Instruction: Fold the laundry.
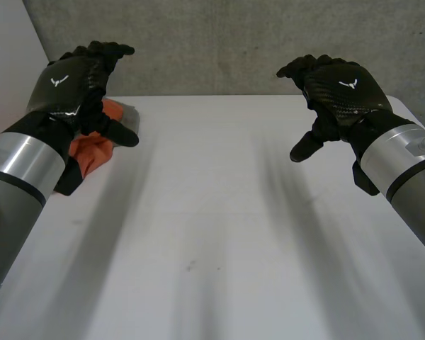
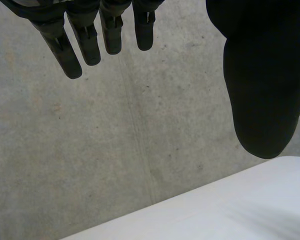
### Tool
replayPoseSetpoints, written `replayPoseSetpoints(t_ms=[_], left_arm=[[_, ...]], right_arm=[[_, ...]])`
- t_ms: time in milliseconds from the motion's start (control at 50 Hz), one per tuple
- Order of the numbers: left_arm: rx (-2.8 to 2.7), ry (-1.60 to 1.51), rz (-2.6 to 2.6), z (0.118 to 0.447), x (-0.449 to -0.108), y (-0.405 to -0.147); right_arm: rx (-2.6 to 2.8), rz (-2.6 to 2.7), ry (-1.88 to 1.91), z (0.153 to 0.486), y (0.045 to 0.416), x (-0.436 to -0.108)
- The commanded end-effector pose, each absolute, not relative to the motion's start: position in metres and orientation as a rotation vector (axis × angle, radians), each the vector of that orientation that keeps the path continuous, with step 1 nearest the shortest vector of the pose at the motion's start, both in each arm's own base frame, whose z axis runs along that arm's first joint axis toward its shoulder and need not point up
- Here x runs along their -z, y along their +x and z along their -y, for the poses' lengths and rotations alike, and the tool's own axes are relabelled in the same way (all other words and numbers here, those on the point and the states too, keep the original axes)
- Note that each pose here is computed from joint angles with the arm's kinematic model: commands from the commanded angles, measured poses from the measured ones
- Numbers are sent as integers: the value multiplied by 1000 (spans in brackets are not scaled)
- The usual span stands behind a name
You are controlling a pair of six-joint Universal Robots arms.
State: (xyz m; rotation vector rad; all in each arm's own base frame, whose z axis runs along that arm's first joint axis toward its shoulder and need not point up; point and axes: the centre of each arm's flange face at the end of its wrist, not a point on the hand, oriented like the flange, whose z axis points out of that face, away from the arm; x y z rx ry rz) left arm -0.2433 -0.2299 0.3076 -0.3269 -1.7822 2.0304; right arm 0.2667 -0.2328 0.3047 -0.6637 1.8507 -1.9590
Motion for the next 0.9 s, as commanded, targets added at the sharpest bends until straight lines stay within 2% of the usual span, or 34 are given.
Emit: replayPoseSetpoints(t_ms=[20,40,160,260,320,400,540,660,740,820,840,900], left_arm=[[-2115,-335,1776,246,-317,-238],[-2151,-352,1842,266,-307,-231],[-2245,-367,2028,325,-281,-197],[-2217,-369,2196,383,-235,-174],[-2204,-359,2262,403,-214,-162],[-2240,-379,2376,439,-173,-129],[-2417,-483,2341,469,-139,-115],[-2546,-491,2232,479,-138,-117],[-2523,-526,2205,473,-140,-130],[-2467,-636,2072,448,-163,-171],[-2449,-654,2007,432,-182,-187],[-2405,-657,1917,404,-205,-208]], right_arm=[[1964,-1852,-681,233,267,-304],[1966,-1849,-692,232,268,-304],[1977,-1854,-740,230,270,-302],[1980,-1853,-754,229,270,-302],[1981,-1853,-756,229,270,-302],[1979,-1851,-758,229,271,-302],[1975,-1853,-760,229,271,-301],[1980,-1855,-763,230,271,-300],[1991,-1857,-777,231,270,-301],[2007,-1853,-779,233,269,-303],[2011,-1851,-777,234,269,-304],[2021,-1851,-768,235,268,-306]])
